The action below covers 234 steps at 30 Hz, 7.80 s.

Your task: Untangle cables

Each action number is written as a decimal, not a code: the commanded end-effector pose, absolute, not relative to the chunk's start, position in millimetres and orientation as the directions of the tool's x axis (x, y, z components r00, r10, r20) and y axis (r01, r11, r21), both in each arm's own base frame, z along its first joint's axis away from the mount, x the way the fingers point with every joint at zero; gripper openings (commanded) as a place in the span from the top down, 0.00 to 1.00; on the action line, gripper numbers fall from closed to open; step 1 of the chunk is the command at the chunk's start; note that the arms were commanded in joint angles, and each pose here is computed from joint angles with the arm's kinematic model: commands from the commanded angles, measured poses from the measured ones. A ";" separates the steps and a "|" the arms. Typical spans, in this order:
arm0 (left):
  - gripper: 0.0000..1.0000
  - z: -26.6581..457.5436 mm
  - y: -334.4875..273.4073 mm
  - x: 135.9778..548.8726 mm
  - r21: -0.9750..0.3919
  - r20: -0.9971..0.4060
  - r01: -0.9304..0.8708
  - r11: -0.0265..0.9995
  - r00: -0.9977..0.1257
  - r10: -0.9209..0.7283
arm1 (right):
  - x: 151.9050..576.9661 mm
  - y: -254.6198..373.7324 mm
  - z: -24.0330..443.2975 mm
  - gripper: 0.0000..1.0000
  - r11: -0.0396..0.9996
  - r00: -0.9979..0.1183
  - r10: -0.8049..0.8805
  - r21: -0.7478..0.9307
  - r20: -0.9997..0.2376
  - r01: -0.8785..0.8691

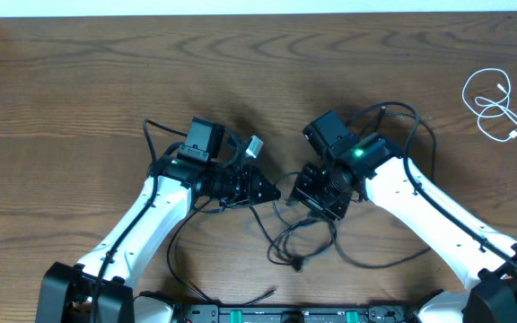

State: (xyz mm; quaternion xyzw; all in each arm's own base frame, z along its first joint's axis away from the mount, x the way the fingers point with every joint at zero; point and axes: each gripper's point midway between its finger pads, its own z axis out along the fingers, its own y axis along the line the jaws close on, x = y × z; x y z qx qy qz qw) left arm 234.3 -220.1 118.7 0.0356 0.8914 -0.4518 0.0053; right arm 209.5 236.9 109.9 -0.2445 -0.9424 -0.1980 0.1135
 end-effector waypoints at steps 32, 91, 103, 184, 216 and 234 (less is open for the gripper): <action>0.92 112.9 -215.9 237.2 -0.785 0.001 0.004 0.619 -1.000 0.008 | 187.9 236.9 101.7 0.43 0.800 -0.811 0.507 0.190 0.293 0.569; 0.92 119.2 -220.5 233.0 -0.787 0.201 -0.225 0.574 -0.974 -0.106 | 178.5 291.4 106.8 0.83 0.849 -0.914 0.342 0.345 0.221 0.401; 0.92 107.2 -211.1 242.9 -0.734 0.185 -0.264 0.626 -0.964 -0.189 | 194.5 331.7 128.3 0.73 0.818 -0.997 0.052 0.570 0.064 0.079; 0.92 89.6 -191.2 261.0 -0.533 0.374 -0.681 0.502 -0.722 -0.582 | 156.0 284.8 60.8 0.62 0.978 -0.990 0.105 0.170 0.095 0.120; 0.92 71.7 -169.6 244.2 -0.533 -0.052 -0.018 0.846 -0.997 -0.054 | 283.8 227.2 187.8 0.99 0.808 -0.952 0.193 0.589 -0.239 0.016; 0.55 89.6 -186.3 257.0 -0.613 -0.139 0.094 0.785 -0.990 0.010 | 298.1 216.5 109.3 0.99 0.871 -0.950 0.302 0.429 -0.084 0.239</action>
